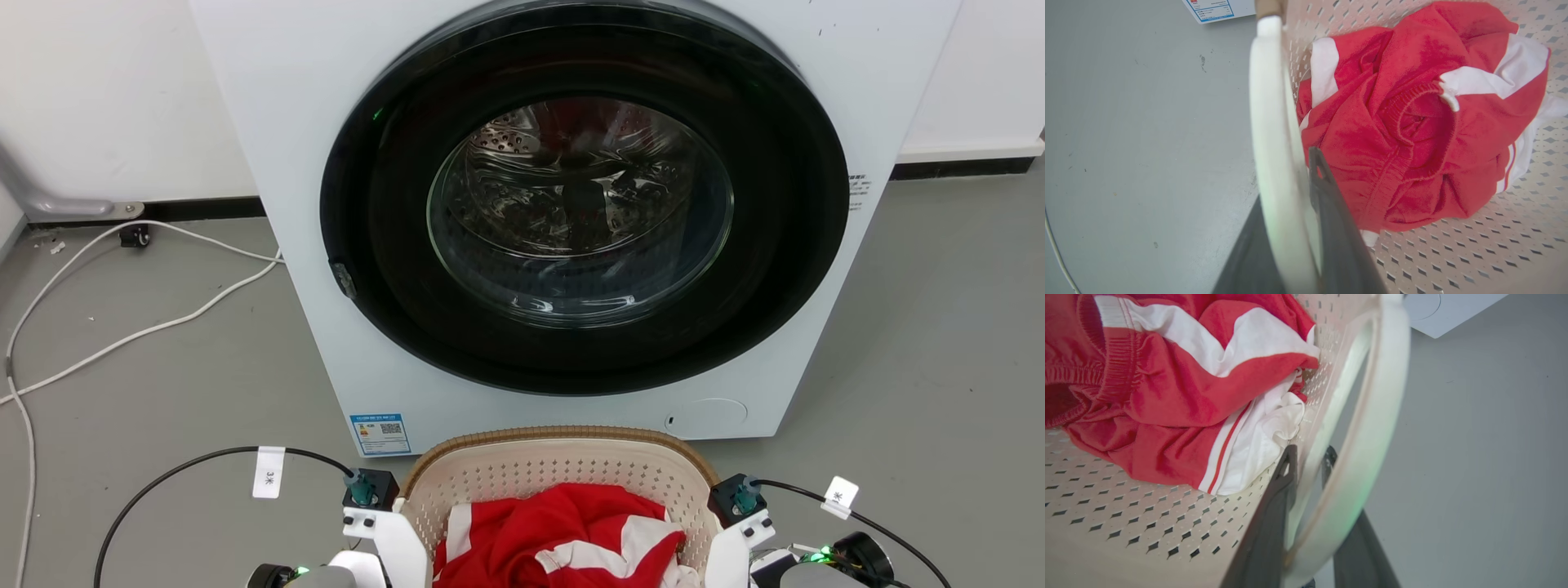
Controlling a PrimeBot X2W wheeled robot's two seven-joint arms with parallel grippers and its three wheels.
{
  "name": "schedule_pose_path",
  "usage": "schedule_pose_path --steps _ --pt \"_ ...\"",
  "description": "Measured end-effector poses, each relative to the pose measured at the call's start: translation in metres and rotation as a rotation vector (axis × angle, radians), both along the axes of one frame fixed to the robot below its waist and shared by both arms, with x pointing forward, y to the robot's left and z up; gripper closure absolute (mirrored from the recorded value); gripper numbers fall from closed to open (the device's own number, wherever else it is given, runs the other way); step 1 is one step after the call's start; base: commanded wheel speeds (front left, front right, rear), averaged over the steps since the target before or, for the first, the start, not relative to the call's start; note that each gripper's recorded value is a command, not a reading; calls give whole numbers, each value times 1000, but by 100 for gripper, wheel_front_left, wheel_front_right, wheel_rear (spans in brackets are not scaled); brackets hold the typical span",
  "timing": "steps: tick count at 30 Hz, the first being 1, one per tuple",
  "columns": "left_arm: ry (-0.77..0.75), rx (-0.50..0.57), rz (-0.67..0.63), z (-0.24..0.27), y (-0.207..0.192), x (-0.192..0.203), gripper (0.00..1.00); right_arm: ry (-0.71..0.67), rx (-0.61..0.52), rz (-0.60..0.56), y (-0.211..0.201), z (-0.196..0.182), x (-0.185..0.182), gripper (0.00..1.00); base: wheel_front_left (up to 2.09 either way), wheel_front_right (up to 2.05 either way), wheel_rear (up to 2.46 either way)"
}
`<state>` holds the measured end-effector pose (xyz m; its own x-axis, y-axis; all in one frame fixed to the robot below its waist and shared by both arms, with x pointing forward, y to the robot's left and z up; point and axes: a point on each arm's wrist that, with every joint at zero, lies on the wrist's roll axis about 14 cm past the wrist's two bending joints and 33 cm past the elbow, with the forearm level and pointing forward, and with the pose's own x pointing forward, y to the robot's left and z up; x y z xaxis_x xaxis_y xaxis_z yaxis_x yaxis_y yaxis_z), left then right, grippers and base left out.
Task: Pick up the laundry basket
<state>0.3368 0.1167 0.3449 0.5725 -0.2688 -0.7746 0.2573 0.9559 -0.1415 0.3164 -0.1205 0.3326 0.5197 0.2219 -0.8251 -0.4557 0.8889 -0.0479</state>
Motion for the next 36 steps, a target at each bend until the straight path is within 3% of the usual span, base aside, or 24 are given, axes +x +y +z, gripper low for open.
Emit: schedule_pose_path --steps 36 --pt "1 -6 1 0 -1 4 100 3 6 -6 -1 0 3 100 0 0 0"
